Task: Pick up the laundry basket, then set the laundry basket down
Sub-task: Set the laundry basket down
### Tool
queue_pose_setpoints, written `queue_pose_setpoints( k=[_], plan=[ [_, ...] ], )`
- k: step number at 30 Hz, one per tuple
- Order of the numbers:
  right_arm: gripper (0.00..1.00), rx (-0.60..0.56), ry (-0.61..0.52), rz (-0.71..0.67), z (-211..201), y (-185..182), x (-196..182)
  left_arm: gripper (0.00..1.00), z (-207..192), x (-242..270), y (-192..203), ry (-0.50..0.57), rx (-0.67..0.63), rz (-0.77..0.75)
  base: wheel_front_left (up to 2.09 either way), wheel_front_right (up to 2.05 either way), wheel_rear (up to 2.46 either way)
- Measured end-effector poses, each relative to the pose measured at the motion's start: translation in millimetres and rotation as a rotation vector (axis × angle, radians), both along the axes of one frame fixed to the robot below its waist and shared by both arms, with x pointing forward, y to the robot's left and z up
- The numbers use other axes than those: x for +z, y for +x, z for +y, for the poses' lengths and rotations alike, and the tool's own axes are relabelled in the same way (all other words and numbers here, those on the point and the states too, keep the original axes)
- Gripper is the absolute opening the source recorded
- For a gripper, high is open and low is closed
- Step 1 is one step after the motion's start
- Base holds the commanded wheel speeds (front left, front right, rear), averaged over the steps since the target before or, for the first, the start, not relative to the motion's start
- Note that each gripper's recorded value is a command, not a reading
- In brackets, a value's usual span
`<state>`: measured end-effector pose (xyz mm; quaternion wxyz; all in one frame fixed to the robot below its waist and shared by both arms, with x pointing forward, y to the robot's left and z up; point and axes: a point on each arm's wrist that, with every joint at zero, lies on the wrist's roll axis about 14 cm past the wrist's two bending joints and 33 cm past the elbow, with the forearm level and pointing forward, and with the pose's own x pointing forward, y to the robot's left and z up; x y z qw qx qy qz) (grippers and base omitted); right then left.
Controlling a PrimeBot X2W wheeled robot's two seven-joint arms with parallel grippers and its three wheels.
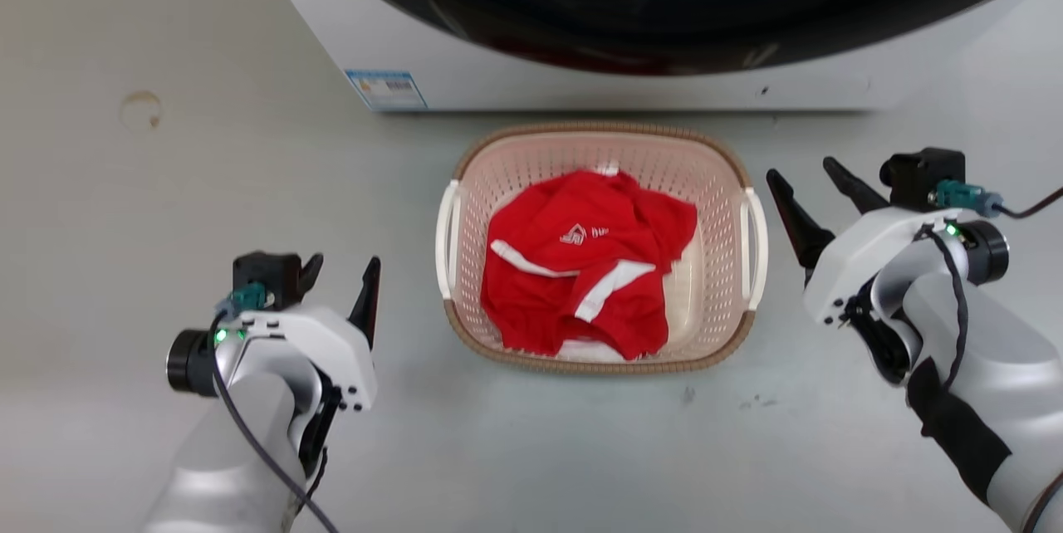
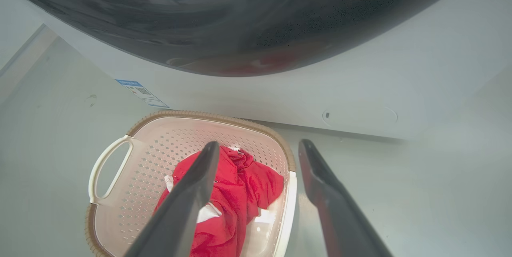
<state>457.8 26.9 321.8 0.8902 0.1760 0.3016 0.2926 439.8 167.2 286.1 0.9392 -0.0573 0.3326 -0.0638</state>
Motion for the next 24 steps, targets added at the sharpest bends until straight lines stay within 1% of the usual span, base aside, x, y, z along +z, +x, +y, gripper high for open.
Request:
queue_pose_setpoints(
  k=[6, 12, 16, 18, 21, 24],
  plan=[
    [1.0, 0.004, 0.043, -0.125, 0, -10, 54, 1.0, 6, 38, -18, 0.001, 0.001, -0.103, 0.0, 0.0, 0.0],
    [1.0, -0.083, 0.119, -0.286, -25, -8, 119, 1.0, 10, 78, -35, -0.012, 0.016, -0.225, 0.0, 0.0, 0.0],
    [1.0, -0.133, 0.16, -0.408, -45, -17, 161, 1.0, 13, 101, -52, -0.018, 0.029, -0.303, 0.0, 0.0, 0.0],
    [1.0, -0.136, 0.19, -0.463, -47, -28, 180, 1.0, 15, 112, -61, -0.02, 0.034, -0.341, 0.0, 0.0, 0.0],
    [1.0, -0.154, 0.185, -0.504, -60, -44, 190, 1.0, 22, 125, -76, -0.016, 0.053, -0.392, 0.0, 0.0, 0.0],
    [1.0, -0.178, 0.15, -0.513, -77, -58, 186, 1.0, 27, 137, -92, -0.011, 0.073, -0.438, 0.0, 0.0, 0.0]
  ],
)
